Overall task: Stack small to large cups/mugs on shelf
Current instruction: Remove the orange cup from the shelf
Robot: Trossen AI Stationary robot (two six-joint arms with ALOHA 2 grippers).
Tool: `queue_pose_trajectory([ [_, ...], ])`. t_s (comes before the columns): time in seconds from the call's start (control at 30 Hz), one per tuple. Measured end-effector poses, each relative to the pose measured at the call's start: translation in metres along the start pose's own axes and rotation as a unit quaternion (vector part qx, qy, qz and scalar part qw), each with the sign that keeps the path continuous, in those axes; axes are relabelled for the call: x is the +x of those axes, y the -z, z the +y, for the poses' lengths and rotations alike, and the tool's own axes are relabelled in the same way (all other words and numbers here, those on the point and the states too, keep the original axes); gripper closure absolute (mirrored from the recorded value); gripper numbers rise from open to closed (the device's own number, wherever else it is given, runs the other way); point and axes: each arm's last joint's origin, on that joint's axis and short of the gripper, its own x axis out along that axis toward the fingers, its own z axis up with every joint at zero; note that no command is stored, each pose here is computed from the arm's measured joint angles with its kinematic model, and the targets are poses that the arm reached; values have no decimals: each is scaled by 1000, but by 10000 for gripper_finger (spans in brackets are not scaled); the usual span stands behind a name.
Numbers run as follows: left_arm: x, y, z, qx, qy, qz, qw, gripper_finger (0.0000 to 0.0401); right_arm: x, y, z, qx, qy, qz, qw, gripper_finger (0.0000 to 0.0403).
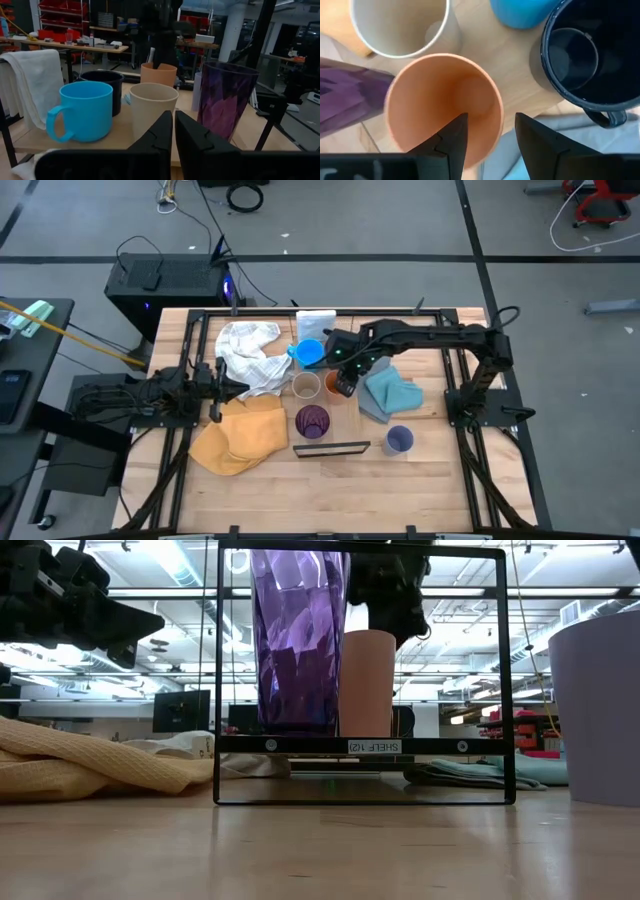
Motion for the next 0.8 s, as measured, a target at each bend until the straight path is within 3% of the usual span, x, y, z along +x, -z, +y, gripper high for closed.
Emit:
queue_pose_trajectory([
  [0.2, 0, 0, 0, 0, 0, 0, 1000, 370, 6, -1, 1, -6, 2, 5, 1000, 256],
  [0.4, 0, 0, 0, 0, 0, 1, 1000, 367, 3, 1, 1, -9, -8, 16, 1000, 386],
  [0.8, 0, 1, 0, 0, 0, 3, 1000, 373, 4, 3, -1, -19, 2, 27, 999, 399],
])
